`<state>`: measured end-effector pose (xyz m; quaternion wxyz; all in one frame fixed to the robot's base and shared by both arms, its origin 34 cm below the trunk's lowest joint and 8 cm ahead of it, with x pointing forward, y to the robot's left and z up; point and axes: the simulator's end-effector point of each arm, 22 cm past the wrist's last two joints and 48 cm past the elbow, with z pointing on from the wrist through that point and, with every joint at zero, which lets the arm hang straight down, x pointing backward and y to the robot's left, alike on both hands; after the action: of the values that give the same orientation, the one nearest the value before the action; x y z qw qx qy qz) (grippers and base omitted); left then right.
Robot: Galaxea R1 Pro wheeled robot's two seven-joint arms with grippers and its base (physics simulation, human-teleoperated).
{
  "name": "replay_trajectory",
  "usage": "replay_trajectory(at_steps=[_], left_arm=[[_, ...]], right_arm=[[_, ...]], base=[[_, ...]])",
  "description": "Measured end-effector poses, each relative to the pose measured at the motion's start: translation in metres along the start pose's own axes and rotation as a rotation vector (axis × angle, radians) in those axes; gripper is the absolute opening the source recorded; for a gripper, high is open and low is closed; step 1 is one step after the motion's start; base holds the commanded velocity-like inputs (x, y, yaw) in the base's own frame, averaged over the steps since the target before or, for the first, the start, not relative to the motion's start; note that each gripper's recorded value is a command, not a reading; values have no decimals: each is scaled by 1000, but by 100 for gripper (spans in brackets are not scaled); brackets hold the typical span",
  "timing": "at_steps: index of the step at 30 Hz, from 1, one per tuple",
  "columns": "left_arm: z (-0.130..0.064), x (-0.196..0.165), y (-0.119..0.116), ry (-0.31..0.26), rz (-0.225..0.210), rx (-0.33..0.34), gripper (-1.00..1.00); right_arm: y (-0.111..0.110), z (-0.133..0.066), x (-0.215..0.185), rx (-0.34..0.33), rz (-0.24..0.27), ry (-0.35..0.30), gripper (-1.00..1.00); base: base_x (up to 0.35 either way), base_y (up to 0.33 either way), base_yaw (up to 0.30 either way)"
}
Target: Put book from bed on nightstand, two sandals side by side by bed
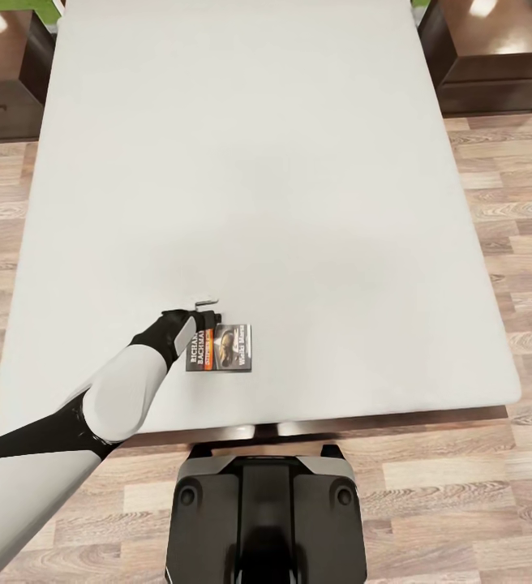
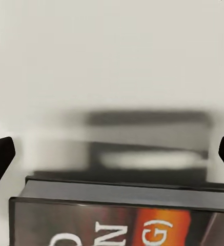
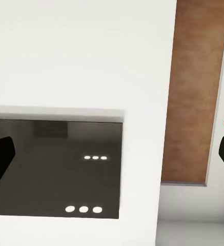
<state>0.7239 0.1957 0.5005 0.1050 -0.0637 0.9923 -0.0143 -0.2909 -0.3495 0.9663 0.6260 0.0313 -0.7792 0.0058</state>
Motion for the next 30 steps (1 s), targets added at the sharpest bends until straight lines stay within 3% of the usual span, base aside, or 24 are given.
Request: replay_trajectory(at_steps=[17, 30], left_arm=[[0, 0, 2, -4, -8, -1, 100], [2, -13, -1, -49, -17, 20, 100]], right_arm=[[0, 1, 1, 0, 0, 1, 100], [0, -1, 2, 0, 1, 5, 100]], base=[[0, 0, 0], [-64, 0, 0]])
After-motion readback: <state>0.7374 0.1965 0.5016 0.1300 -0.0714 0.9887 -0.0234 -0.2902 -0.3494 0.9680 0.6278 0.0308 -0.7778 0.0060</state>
